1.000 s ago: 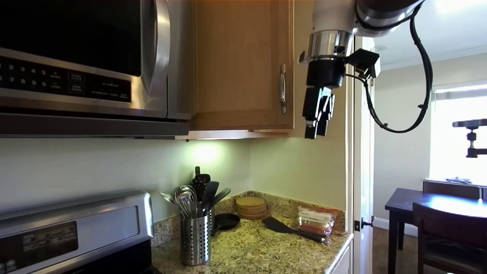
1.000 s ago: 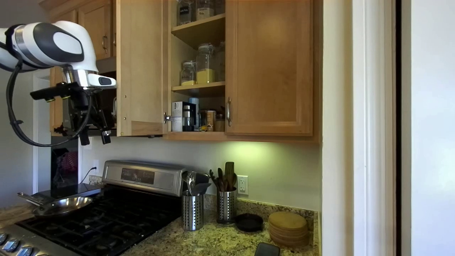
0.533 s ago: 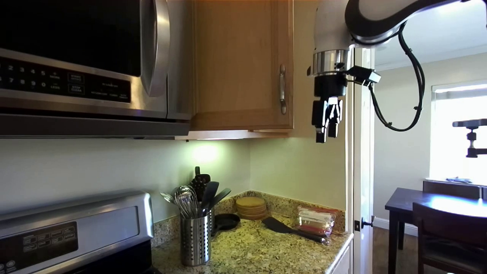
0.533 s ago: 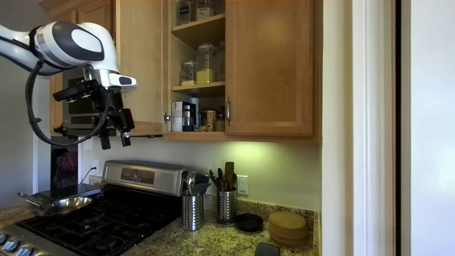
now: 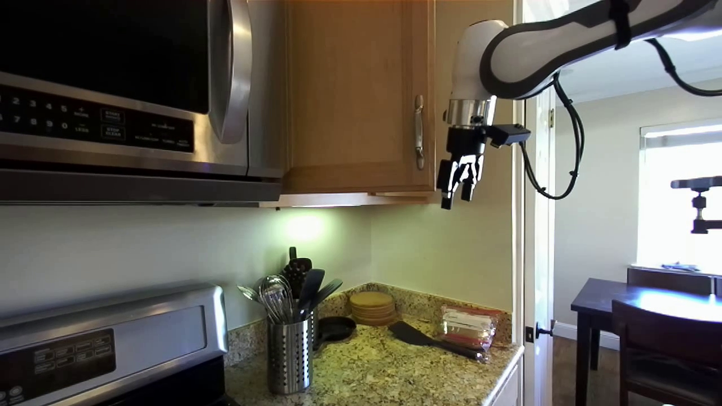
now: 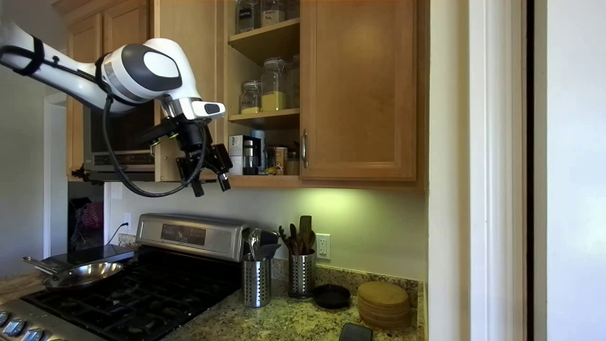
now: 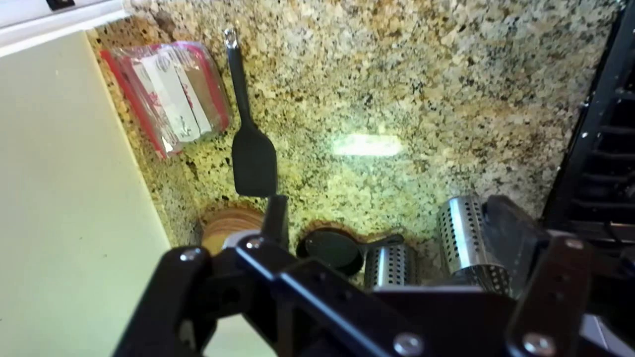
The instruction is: Open the cabinet door on the left, remove the brown bottle from the bottom shelf of the cabinet, and put the bottle on the counter
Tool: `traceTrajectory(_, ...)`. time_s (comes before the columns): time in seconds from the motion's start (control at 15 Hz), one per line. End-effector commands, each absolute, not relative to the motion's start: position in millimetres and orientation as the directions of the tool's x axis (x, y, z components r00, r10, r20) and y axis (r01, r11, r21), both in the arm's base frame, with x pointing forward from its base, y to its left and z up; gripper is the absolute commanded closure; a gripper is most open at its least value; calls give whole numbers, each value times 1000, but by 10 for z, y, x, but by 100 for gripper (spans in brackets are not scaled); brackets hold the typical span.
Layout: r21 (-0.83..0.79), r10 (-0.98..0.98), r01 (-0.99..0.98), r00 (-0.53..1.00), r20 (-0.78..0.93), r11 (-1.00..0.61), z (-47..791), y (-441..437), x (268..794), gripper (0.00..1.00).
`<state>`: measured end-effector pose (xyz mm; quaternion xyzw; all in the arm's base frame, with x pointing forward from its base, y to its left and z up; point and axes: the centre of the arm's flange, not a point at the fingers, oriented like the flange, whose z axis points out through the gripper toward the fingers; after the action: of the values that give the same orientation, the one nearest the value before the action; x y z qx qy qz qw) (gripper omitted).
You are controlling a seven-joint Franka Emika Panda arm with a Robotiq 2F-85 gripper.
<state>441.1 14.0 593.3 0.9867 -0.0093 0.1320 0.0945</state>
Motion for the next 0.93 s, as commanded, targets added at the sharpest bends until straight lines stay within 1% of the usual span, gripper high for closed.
traceTrajectory(0.0, 175, 71, 12, 938, 340, -985, 6097, 186, 4718, 0)
traceTrajectory(0.33, 151, 204, 153, 887, 415, -977, 6314, 434, 4823, 0)
traceTrajectory(0.87, 158, 423, 395, 797, 431, -905, 6470, 970, 4751, 0)
